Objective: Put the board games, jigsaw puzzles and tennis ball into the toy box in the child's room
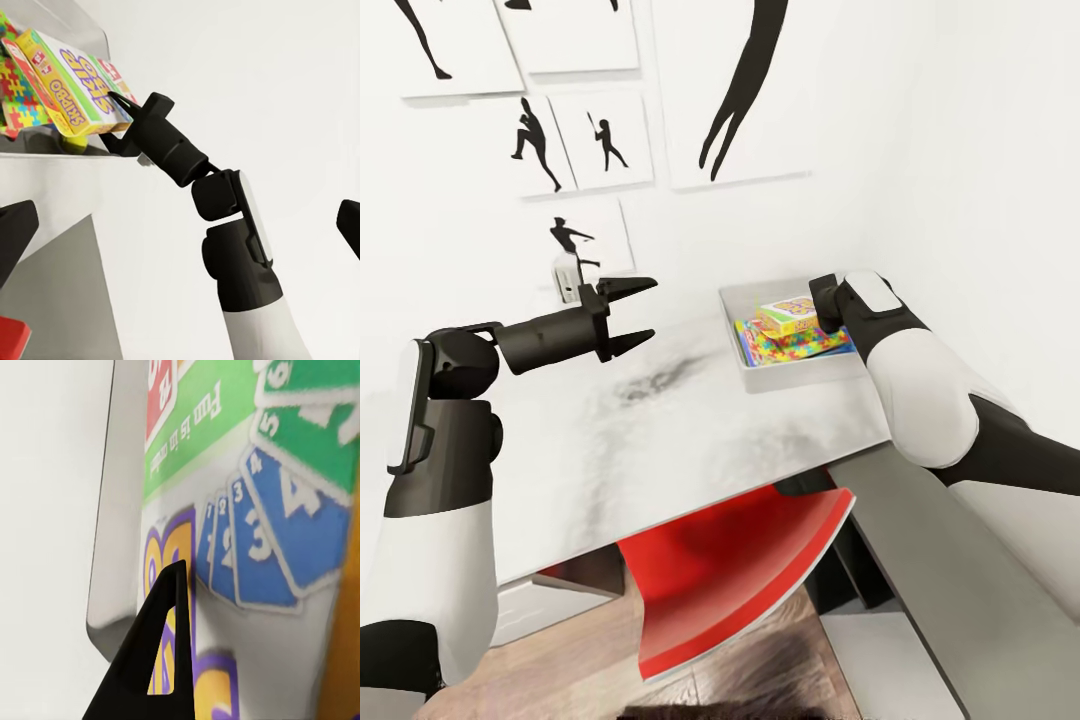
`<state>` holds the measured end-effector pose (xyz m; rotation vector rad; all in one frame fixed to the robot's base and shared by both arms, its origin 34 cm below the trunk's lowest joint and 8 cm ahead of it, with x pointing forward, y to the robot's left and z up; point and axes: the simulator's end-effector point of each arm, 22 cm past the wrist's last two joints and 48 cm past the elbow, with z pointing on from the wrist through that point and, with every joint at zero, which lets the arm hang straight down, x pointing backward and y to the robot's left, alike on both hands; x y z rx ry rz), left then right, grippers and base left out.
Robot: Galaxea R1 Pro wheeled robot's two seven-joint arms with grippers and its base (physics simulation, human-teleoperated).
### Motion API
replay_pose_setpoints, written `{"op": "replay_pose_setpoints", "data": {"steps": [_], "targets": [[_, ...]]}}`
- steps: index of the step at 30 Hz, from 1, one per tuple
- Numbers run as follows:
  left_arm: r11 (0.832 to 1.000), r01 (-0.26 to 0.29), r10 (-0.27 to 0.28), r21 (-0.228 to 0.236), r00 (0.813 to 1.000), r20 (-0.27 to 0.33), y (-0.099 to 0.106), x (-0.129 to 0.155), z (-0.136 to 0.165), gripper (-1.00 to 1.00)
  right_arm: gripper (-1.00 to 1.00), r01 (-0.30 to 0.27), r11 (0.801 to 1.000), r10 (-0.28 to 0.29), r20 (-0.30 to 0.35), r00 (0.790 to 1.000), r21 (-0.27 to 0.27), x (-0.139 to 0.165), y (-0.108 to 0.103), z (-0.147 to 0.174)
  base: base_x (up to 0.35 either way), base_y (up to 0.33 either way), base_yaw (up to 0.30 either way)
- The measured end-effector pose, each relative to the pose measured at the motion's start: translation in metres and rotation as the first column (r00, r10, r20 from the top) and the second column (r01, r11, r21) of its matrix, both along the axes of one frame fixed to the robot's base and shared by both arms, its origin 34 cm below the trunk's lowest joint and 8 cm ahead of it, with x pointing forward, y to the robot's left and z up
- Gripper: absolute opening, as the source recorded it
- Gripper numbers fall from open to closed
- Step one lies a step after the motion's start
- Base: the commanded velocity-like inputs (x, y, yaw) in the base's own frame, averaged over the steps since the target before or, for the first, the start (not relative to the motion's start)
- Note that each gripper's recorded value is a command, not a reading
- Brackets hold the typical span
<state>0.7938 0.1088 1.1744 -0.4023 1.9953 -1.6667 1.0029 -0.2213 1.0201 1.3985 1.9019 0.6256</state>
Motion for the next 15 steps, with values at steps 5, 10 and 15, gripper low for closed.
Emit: {"op": "replay_pose_setpoints", "data": {"steps": [5, 10, 15], "targets": [[1.0, 0.0, 0.0, 0.0, 1.0, -0.008, 0.0, 0.002, -0.005, 1.0, -1.0, 0.0, 1.0, 0.0, -0.008, 1.0, 0.0, 0.0, 0.0, -0.007, 0.0, 0.0, 0.0], [1.0, 0.0, 0.0, 0.001, 1.0, -0.015, 0.0, 0.003, -0.011, 1.0, -1.0, 0.001, 1.0, -0.001, -0.013, 1.0, -0.001, 0.001, 0.0, -0.013, 0.0, 0.0, 0.004], [1.0, 0.001, -0.001, -0.002, 1.0, -0.019, -0.001, 0.004, -0.013, 1.0, -1.0, 0.004, 1.0, -0.004, -0.006, 1.0, -0.001, 0.004, 0.0, -0.012, 0.0, 0.0, 0.013]]}}
